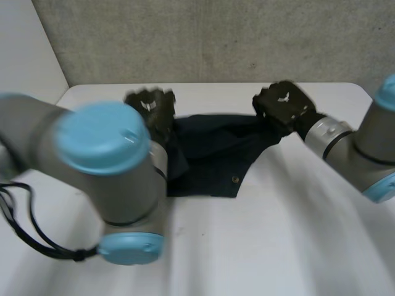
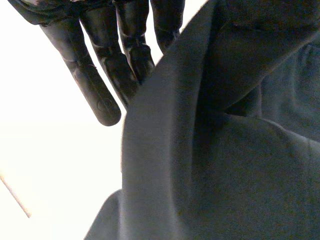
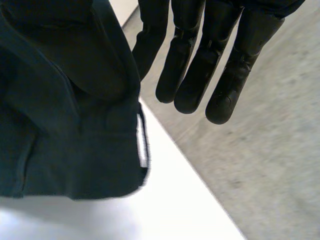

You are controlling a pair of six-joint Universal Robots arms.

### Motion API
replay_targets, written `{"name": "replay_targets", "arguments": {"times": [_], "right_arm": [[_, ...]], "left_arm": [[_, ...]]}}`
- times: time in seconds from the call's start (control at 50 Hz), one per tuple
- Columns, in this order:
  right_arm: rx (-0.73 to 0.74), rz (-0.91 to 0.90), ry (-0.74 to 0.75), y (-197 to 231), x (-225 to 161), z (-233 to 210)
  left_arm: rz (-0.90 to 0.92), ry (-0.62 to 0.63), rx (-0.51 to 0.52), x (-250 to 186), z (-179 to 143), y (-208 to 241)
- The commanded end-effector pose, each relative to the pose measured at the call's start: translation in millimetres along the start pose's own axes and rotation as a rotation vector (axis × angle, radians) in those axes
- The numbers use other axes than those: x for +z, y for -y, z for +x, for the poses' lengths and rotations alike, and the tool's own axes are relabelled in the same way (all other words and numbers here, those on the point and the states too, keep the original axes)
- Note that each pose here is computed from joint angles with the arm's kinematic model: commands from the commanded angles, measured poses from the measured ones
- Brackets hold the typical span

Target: Fold the shorts.

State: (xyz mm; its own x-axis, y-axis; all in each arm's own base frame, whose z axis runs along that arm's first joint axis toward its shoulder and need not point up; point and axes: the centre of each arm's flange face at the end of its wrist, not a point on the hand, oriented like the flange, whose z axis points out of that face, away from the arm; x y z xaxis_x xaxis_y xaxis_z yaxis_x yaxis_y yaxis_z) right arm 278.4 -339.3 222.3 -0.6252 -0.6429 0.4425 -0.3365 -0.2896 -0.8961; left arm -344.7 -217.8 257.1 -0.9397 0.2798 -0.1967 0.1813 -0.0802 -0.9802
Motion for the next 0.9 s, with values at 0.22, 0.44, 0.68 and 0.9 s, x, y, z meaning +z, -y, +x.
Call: {"name": "replay_targets", "arguments": {"times": [0.22, 0.44, 0.68, 0.9], "right_arm": [[0.0, -0.008, -0.057, 147.0, -93.5, 20.2], [-0.004, 0.22, -0.198, 232.3, -135.6, 36.7], [-0.043, 0.333, -0.232, 270.5, -173.1, 31.9], [-0.061, 0.343, -0.256, 282.3, -191.5, 31.7]], "left_arm": [[0.223, -0.072, 0.488, -58.8, -47.4, 115.8], [0.461, 0.055, 0.366, -92.4, -82.3, 200.7], [0.584, 0.058, 0.265, -136.9, -97.6, 236.4], [0.639, 0.044, 0.229, -165.6, -106.3, 249.9]]}}
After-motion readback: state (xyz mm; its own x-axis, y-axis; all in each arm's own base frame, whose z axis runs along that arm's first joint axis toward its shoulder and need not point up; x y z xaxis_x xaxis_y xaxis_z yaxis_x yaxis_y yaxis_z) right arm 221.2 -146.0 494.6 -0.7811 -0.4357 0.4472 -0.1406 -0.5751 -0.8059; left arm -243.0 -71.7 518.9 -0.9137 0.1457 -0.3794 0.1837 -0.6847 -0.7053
